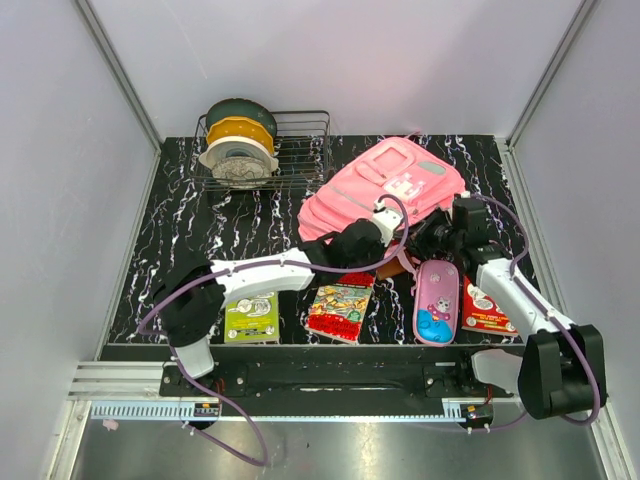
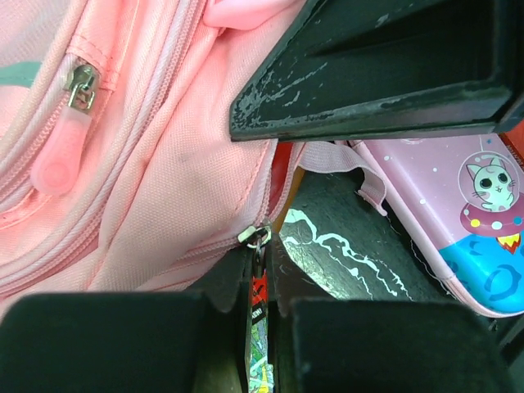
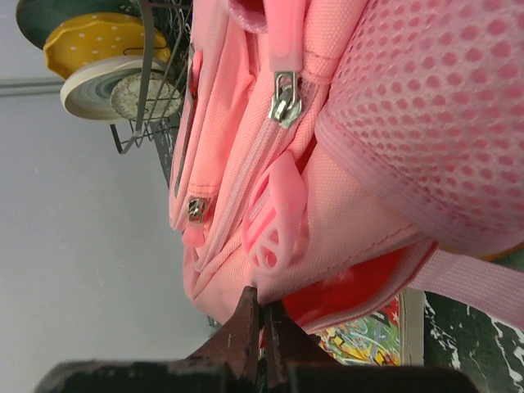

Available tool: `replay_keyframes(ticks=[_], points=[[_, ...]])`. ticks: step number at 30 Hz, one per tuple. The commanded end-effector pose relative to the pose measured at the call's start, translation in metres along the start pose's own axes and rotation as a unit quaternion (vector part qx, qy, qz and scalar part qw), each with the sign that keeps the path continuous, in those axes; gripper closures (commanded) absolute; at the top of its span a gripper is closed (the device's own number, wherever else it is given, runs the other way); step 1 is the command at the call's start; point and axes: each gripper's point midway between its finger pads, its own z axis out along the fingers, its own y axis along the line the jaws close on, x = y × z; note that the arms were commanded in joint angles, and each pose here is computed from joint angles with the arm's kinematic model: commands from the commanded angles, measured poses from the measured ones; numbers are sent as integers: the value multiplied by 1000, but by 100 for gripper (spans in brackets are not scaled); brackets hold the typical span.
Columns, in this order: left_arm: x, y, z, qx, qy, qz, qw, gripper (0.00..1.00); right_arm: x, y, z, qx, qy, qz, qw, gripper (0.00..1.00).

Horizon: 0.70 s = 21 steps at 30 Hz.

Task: Pack the student bag
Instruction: Unzip the student bag at the center of the board.

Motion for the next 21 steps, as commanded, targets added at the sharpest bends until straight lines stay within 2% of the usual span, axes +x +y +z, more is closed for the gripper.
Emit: replay_keyframes(ticks=[1, 3, 5, 10, 14, 18, 21], points=[[-33, 2, -32, -35, -58, 23, 997, 100, -42, 33, -26, -3, -107, -88, 990, 100], [-28, 24, -40, -86, -59, 26, 994, 100, -53, 29, -35, 13, -129, -96, 987, 100], [-14, 46, -43, -111, -47, 13, 993, 100, -57, 26, -37, 14, -124, -93, 988, 100], [-2, 82, -61, -121, -50, -33, 991, 100, -70, 20, -44, 11, -122, -86, 989, 100], [2, 88, -68, -79, -38, -65, 994, 100, -79, 18, -48, 10, -128, -89, 988, 100], [1, 75, -78, 0, -34, -85, 996, 100, -81, 25, -48, -15, -111, -99, 989, 100], [4, 76, -85, 6, -28, -80, 996, 100, -82, 29, -46, -30, -94, -103, 990, 100]])
